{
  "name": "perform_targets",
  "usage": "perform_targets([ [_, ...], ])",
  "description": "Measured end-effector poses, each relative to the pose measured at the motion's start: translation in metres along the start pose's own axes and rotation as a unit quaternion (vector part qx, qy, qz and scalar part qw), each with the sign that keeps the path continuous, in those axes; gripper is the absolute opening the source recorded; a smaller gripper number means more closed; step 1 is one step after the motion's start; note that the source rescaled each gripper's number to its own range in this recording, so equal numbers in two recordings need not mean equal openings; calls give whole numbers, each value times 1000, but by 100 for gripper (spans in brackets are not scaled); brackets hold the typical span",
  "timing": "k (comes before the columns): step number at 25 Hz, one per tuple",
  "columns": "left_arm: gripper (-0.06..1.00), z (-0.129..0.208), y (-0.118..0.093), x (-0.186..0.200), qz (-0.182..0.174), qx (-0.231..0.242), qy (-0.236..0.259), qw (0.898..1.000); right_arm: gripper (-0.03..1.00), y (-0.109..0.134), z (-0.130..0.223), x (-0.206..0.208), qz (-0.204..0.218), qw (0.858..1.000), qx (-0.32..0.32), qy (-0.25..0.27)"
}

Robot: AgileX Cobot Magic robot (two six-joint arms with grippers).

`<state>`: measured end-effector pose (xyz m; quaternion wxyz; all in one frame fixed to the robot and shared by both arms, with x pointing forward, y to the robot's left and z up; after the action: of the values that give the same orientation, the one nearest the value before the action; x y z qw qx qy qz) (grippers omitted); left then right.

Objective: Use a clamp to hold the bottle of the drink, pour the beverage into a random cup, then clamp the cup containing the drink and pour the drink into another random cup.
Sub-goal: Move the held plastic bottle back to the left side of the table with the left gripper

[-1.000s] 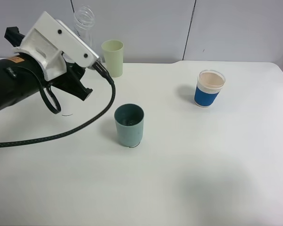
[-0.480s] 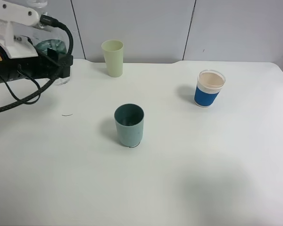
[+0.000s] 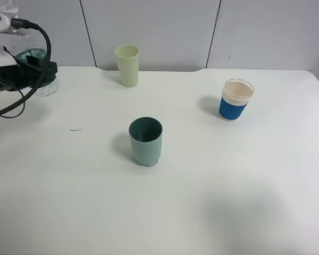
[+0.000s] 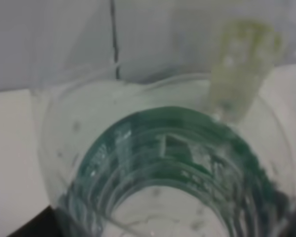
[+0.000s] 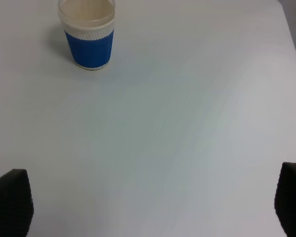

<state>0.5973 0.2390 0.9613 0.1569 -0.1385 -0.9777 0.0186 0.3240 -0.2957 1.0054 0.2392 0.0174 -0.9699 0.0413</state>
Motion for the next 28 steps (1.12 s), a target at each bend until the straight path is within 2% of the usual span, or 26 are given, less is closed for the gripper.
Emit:
perform_targets([
  [3,10,11,3,-8,14,-11,3,1000,100,0,0,0,0,1000,0,0],
  [5,10,12,2,-14,33,-15,-13,999,100,0,0,0,0,1000,0,0],
  [9,10,19,-2,-25,73,-9,-42,996,100,0,0,0,0,1000,0,0],
  [12,10,32,-1,-33,86,0,-42,995,100,0,0,0,0,1000,0,0],
  [19,10,61,4,-44,84,-55,-16,995,100,0,0,0,0,1000,0,0],
  [28,10,87,3,-54,93,-59,-11,994,100,0,0,0,0,1000,0,0],
])
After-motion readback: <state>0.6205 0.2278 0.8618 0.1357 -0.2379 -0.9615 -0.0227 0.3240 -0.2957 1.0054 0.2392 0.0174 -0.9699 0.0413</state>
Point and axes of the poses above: a point on each arm's last joint axis where the gripper is mounted, x pointing back along that axis away from the gripper, y along the wrist's bending axis when the last joint is at zero, z = x × y, the point moved 10 cm from there along -x, pointing out along that axis toward the gripper
